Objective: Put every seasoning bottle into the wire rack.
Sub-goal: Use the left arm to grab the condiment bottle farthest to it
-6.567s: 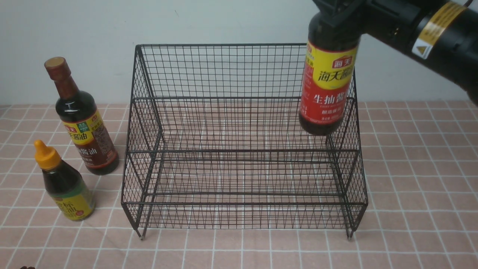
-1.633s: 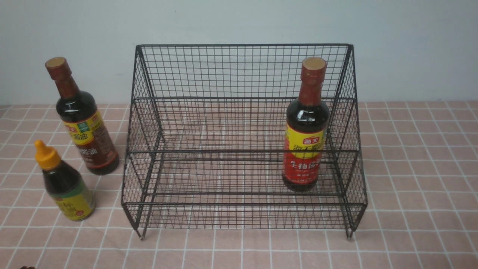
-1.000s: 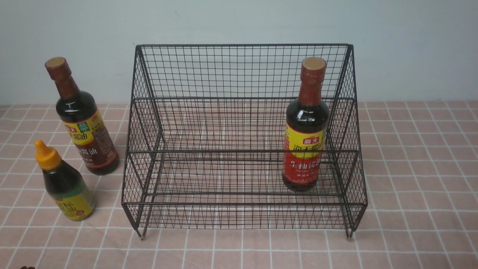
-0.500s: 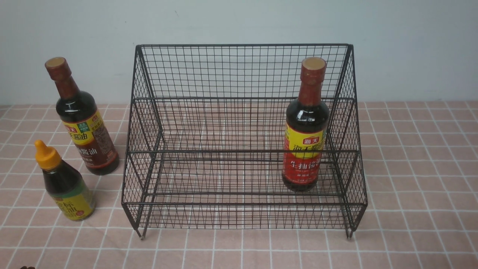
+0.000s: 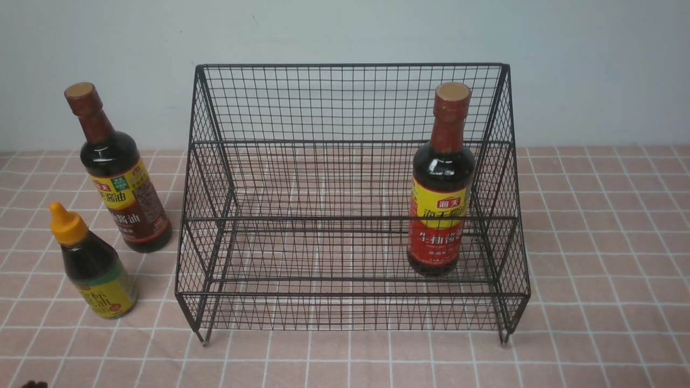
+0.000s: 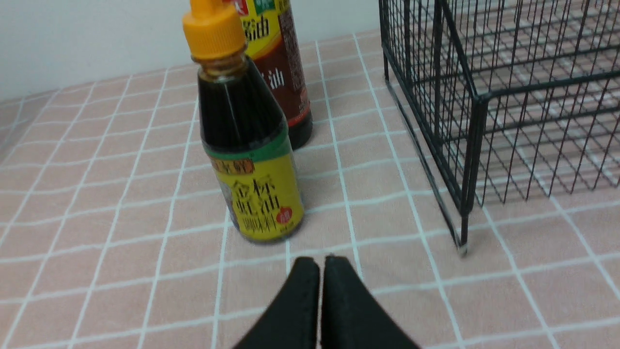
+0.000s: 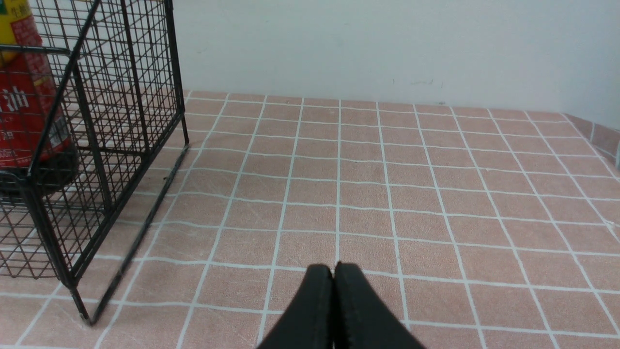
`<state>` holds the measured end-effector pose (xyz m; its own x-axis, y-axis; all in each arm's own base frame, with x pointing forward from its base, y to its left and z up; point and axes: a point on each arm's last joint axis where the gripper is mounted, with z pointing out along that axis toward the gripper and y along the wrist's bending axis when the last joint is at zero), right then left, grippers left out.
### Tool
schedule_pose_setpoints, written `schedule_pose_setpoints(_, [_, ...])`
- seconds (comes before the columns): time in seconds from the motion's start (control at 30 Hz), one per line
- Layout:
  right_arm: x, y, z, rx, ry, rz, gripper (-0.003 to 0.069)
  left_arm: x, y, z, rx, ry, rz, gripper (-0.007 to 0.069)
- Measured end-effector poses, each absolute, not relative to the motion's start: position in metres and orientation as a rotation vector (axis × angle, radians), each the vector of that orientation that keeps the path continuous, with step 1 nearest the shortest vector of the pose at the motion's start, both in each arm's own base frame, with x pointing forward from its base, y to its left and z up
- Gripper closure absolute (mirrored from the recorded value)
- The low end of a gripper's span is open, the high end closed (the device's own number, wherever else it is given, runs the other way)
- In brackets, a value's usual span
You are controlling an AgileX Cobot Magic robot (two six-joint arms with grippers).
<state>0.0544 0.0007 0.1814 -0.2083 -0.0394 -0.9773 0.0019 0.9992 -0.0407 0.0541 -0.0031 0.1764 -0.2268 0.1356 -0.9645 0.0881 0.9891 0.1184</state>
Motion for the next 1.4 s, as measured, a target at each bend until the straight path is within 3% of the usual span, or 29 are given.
schedule_pose_setpoints(0.57, [0.054, 0.001, 0.181, -0.028, 1.78, -0.038, 0.0672, 0.043, 0.004, 0.252, -0.073, 0.994, -0.086, 0.0632])
schedule_pose_setpoints(0.77, [0.054, 0.001, 0.181, -0.028, 1.78, -0.038, 0.0672, 0.068, 0.004, 0.296, -0.106, 1.073, -0.099, 0.0632])
schedule_pose_setpoints(0.93, [0.054, 0.001, 0.181, -0.028, 1.78, -0.038, 0.0672, 0.129, -0.001, 0.327, -0.105, 1.281, -0.1, 0.0632])
schedule_pose_setpoints(1.17, [0.054, 0.001, 0.181, -0.028, 1.78, -0.038, 0.0672, 0.207, -0.005, 0.325, -0.11, 1.439, -0.078, 0.0632])
schedule_pose_setpoints(1.4, [0.054, 0.001, 0.181, -0.027, 1.78, -0.037, 0.0672, 0.259, -0.007, 0.327, -0.075, 1.452, -0.014, 0.0628])
